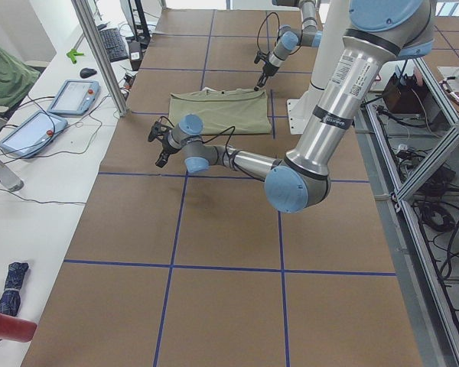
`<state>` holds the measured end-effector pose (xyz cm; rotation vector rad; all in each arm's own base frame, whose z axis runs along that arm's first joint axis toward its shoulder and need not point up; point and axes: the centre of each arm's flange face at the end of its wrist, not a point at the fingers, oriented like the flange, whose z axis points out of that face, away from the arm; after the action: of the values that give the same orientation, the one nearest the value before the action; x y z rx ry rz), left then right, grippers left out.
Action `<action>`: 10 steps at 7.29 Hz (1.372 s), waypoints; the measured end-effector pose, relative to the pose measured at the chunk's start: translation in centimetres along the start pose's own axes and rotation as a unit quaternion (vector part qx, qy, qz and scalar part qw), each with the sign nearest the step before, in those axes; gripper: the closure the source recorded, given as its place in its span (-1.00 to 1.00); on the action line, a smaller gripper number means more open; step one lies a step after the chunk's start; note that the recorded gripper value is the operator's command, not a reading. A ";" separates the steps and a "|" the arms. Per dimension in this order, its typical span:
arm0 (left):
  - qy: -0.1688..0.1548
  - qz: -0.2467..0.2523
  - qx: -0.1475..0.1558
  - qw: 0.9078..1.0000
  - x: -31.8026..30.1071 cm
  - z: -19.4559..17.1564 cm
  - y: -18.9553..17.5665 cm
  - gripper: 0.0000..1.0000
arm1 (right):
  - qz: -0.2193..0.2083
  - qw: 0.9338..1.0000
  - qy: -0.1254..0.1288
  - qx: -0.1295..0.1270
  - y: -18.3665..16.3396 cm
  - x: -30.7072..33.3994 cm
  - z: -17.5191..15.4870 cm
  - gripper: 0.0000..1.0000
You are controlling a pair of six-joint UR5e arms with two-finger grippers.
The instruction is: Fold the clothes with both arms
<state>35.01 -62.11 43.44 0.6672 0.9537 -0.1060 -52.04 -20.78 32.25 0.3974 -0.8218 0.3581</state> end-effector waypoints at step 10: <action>0.005 0.004 -0.010 1.000 1.1 0.7 1.4 -1.00 | -0.189 0.976 0.041 -0.102 -1.0 -8.0 -3.0 -0.24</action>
<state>36.66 -61.20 43.52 0.6525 0.9613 -0.0862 -54.75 -21.48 24.07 0.3357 -0.6769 -0.0643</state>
